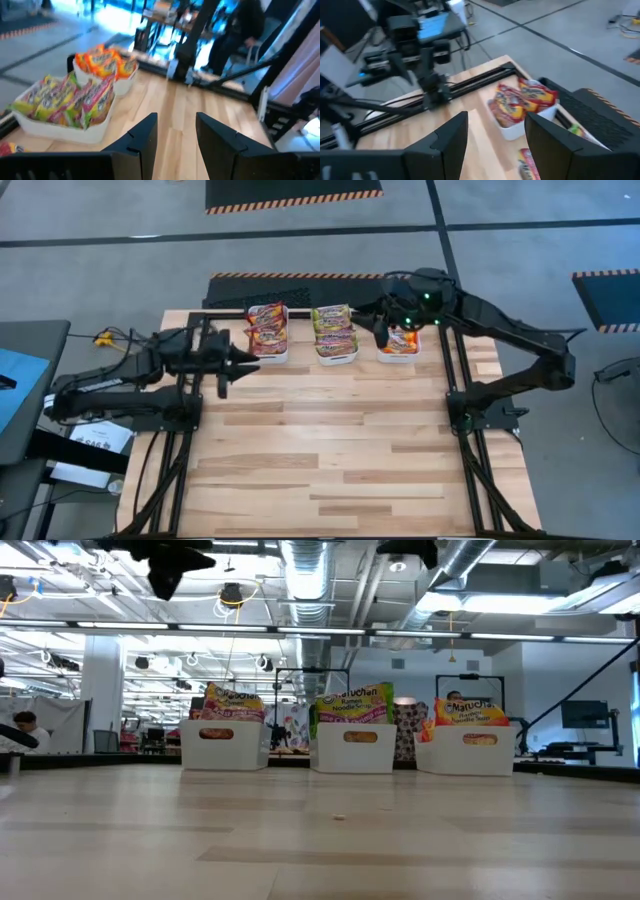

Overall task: Sort Maruchan noodles
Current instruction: Return to Home Position

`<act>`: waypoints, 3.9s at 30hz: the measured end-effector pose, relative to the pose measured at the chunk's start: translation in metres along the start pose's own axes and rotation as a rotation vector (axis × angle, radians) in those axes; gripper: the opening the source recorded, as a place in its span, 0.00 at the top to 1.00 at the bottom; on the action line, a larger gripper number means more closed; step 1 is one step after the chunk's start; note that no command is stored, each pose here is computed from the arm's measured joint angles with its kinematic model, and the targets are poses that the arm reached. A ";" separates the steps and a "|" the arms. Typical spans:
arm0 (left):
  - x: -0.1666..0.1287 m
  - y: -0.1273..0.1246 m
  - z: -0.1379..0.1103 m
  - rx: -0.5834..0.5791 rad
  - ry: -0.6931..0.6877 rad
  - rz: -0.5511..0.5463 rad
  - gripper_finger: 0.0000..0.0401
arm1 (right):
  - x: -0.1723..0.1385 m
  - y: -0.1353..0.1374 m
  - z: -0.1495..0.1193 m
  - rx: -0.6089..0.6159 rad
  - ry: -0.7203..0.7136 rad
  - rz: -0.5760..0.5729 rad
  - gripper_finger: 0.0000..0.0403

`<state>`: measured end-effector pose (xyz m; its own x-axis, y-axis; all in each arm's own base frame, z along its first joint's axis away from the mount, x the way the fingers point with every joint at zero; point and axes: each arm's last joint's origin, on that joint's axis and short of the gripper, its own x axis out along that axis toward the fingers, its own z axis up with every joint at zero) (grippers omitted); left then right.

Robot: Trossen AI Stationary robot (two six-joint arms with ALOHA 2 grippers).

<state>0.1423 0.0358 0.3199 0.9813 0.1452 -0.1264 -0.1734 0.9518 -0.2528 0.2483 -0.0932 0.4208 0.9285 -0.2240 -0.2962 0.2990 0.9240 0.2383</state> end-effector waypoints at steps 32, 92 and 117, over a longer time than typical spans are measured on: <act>-0.036 0.035 -0.148 0.023 -0.077 0.216 0.70 | -0.094 0.019 0.026 -0.105 -0.312 0.063 0.45; -0.034 0.036 -0.149 -0.056 -0.104 0.202 0.72 | -0.103 -0.028 -0.259 -0.083 -0.411 0.168 0.45; -0.034 0.036 -0.149 -0.056 -0.104 0.202 0.72 | -0.085 -0.022 -0.295 -0.061 -0.276 0.250 0.45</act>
<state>0.0904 0.0244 0.1720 0.9290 0.3609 -0.0815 -0.3687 0.8845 -0.2857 0.0980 -0.0036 0.1682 0.9981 -0.0564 0.0265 0.0495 0.9756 0.2138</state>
